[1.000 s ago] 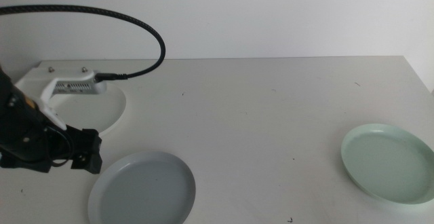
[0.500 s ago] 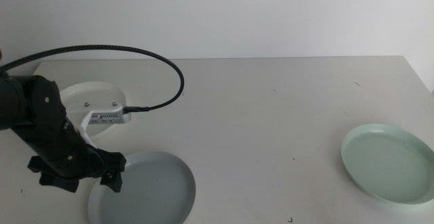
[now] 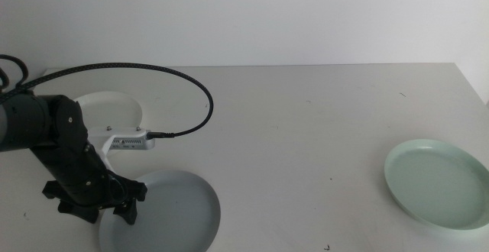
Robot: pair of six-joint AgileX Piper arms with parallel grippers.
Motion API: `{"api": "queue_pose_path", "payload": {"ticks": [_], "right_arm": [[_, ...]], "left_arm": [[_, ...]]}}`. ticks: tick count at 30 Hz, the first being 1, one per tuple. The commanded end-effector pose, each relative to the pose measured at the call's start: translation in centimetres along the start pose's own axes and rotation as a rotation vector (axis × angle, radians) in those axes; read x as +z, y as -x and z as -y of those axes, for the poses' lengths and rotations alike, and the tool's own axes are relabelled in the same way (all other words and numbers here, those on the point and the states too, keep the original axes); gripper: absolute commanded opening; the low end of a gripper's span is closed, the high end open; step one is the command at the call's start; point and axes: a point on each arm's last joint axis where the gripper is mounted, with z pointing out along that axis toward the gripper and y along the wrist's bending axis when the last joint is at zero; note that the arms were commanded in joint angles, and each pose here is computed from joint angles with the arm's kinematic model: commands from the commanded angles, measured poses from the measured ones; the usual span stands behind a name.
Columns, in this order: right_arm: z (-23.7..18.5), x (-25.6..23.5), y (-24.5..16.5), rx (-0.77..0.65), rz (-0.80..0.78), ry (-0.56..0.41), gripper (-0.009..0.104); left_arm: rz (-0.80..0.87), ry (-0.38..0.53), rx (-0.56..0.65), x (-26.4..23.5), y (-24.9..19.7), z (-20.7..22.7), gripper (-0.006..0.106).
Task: Stack the three bowls on top of each other.
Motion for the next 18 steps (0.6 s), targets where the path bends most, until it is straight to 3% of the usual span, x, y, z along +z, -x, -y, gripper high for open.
{"api": "queue_pose_path", "payload": {"ticks": [1, 8, 18], "right_arm": [[0.2, -0.1, 0.9, -0.019, 0.075, -0.027, 0.046], [0.2, -0.1, 0.9, -0.019, 0.075, -0.027, 0.046], [0.2, -0.1, 0.9, -0.019, 0.075, -0.027, 0.046]], "left_arm": [[0.046, -0.015, -0.003, -0.5, 0.5, 0.3, 0.061], [0.043, -0.016, 0.003, -0.6, 0.4, 0.3, 0.000], [0.107, -0.027, 0.024, -4.1, -0.2, 0.7, 0.000]]}}
